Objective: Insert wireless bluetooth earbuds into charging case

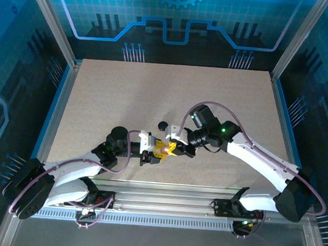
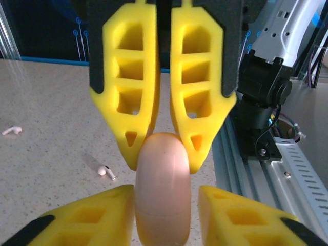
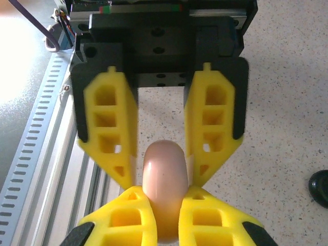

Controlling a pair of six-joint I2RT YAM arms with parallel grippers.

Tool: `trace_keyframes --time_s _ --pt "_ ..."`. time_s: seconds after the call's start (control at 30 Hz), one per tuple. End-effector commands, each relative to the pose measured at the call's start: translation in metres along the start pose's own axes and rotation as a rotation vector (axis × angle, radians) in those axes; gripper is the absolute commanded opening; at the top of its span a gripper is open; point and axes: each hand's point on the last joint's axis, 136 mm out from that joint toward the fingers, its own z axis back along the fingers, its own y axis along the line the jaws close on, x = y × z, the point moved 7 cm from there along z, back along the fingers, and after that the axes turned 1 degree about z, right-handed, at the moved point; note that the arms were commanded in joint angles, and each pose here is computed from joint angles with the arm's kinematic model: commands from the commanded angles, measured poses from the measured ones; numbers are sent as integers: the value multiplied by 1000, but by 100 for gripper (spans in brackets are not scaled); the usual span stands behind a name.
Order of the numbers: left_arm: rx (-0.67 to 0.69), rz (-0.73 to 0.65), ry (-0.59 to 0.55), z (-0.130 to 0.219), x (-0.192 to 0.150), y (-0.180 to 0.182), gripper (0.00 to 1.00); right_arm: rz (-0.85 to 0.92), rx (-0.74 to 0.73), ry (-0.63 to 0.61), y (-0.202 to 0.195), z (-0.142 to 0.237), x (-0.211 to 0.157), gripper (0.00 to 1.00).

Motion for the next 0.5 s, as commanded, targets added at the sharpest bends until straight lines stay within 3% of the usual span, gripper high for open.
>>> trace_keyframes --time_s 0.0,0.27,0.47 --pt "-7 -39 -25 -2 9 -1 42 49 1 -37 3 9 14 3" --pt "-6 -21 -9 -4 4 1 42 62 0 -49 4 13 17 4" --pt "-14 -24 -15 -4 7 1 32 63 1 -50 3 12 17 4"
